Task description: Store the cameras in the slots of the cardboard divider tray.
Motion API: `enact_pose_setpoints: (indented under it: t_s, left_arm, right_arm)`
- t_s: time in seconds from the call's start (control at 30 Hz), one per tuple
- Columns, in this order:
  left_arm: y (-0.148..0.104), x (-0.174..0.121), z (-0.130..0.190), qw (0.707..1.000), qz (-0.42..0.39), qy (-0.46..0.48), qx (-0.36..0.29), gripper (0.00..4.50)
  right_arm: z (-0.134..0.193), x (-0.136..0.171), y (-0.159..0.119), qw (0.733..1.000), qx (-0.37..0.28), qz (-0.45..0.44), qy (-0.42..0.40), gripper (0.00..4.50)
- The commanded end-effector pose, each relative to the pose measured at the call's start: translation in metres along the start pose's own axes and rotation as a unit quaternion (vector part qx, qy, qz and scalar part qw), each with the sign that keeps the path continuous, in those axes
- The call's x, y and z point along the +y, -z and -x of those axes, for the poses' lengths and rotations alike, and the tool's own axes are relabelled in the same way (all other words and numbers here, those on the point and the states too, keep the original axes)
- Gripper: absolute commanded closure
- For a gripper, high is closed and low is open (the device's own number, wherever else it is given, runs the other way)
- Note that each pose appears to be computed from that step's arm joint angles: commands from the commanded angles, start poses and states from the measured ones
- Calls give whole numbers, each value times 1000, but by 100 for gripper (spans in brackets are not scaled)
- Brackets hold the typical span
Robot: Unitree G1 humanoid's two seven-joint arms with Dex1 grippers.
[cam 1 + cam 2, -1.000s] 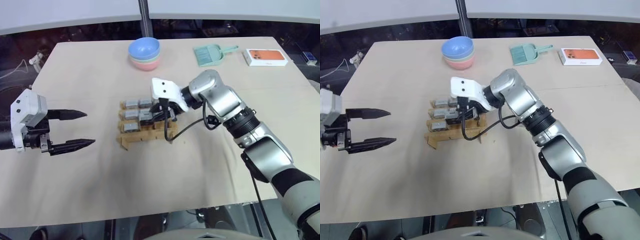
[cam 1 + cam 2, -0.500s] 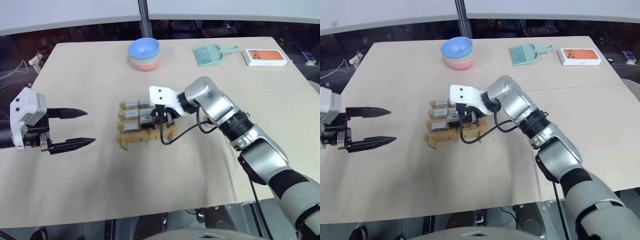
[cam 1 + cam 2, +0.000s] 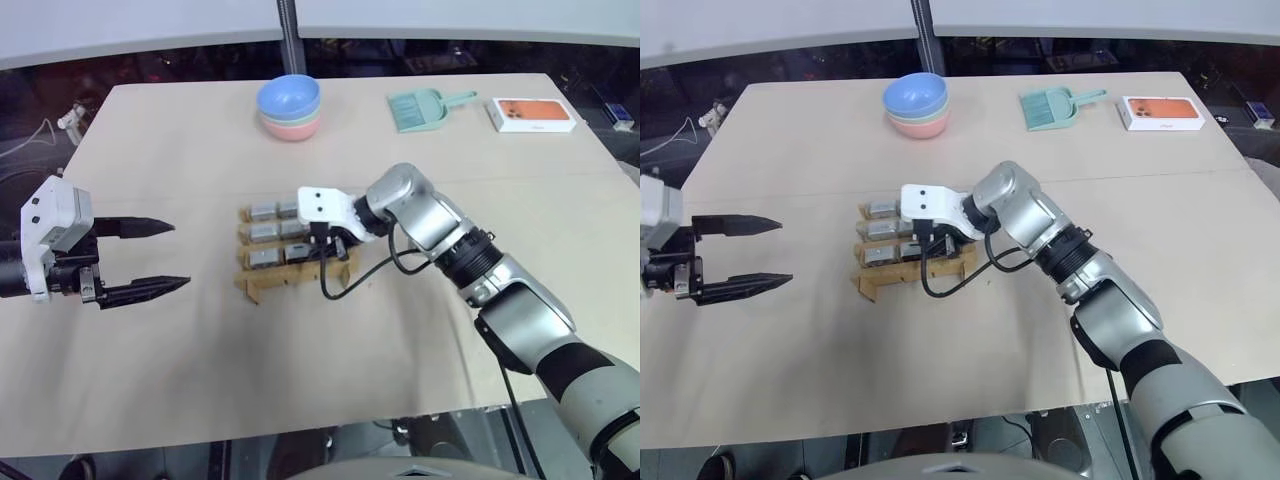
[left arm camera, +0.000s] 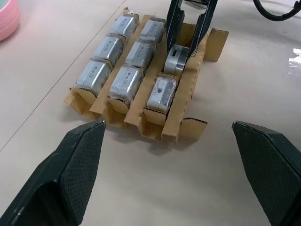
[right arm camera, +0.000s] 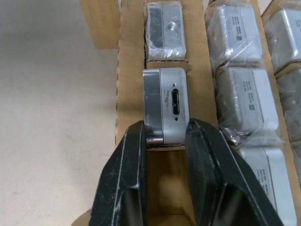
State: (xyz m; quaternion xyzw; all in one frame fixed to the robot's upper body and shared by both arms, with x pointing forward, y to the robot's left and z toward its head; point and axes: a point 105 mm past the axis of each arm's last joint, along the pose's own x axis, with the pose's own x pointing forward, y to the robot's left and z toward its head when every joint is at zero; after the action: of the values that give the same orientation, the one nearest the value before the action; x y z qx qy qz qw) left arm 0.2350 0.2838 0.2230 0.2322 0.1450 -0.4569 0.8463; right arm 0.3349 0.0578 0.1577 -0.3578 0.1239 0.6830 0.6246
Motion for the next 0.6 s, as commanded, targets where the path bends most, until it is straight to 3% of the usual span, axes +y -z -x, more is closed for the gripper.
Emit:
enact_pose_setpoints:
  t_s: [0.03, 0.2, 0.4, 0.5, 0.6]
  left_arm:
    - [-6, 0, 2, 1000, -13, 2, -9, 0]
    - [-7, 0, 0, 1000, -12, 8, -13, 0]
    - [-12, 0, -3, 999, -13, 16, -25, 0]
    - [-13, 0, -5, 999, -14, 21, -28, 0]
    - [-13, -2, -8, 999, -15, 31, -30, 0]
  right_arm:
    - [-2, 2, 1, 1000, 4, 14, -1, 283]
    - [11, -2, -11, 999, -31, -1, 8, 70]
    - [74, -8, -34, 989, -133, -32, 51, 70]
    - [106, -2, -26, 978, -187, -48, 75, 70]
    - [131, 9, 12, 971, -193, -86, 114, 70]
